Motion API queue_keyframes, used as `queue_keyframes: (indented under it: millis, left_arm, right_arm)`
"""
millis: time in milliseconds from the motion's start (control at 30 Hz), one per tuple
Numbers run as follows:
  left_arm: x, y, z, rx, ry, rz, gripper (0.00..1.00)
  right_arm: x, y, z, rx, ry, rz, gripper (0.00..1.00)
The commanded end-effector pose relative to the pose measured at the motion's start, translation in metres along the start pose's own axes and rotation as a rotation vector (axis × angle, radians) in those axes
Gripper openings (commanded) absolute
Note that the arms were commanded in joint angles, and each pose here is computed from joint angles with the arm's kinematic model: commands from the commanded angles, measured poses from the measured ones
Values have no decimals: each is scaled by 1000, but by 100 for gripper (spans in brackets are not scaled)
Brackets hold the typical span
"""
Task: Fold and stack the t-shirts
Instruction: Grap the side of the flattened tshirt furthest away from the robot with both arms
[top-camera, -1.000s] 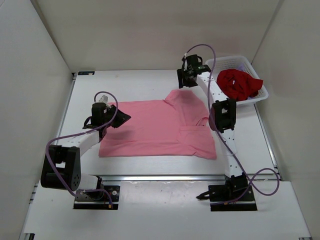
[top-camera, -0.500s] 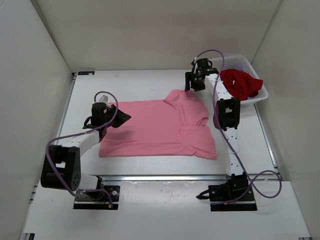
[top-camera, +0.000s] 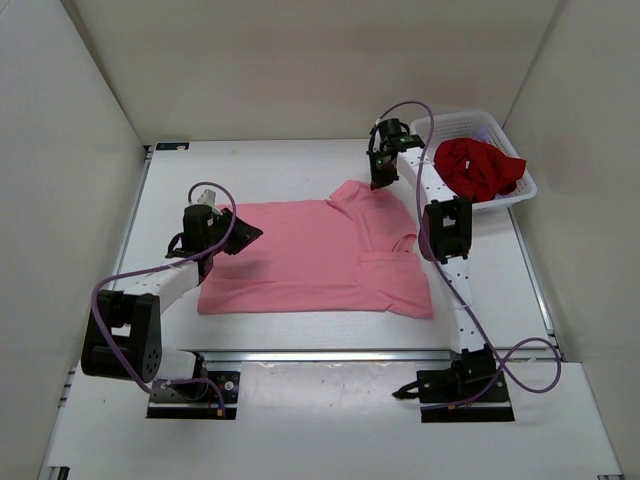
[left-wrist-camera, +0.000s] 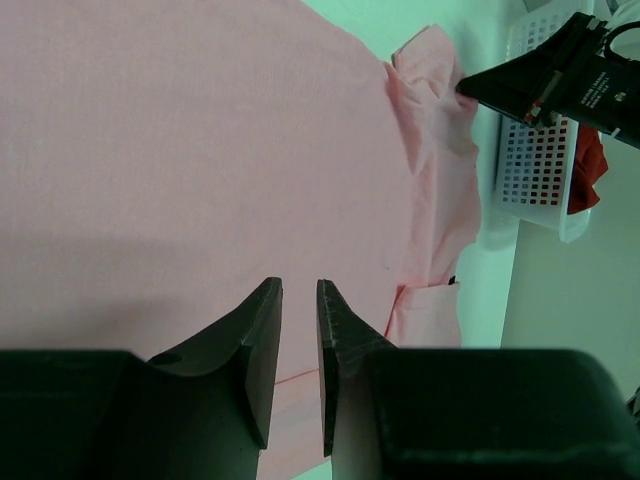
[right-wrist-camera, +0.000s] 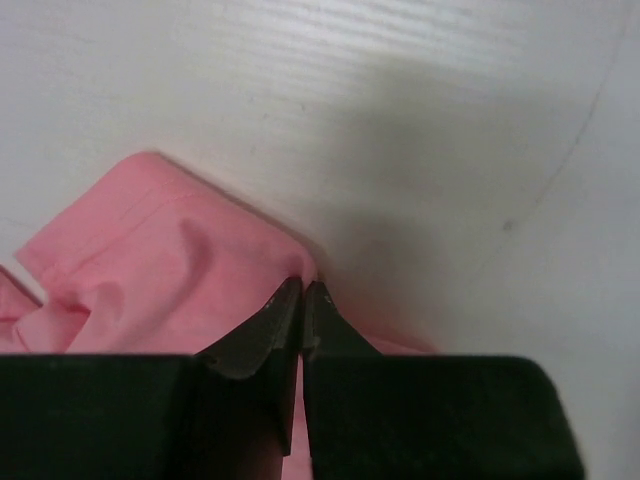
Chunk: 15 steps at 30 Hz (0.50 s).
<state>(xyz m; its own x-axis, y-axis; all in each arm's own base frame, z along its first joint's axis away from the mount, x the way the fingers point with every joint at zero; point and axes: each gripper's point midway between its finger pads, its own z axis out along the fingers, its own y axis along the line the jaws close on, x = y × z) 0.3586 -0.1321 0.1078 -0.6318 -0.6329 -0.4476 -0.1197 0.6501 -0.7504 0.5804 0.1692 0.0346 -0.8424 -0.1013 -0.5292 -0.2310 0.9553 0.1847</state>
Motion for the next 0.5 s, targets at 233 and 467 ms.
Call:
queue_keyframes:
  millis: [233,467]
  left_arm:
    - [2,-24,-12,82,-8,13,31]
    - [5,-23,-10,88,-3,3,31]
  right_arm:
    - [15,49,-87,228,33,-30,5]
    - [48,32,-100,134,39,-22,47]
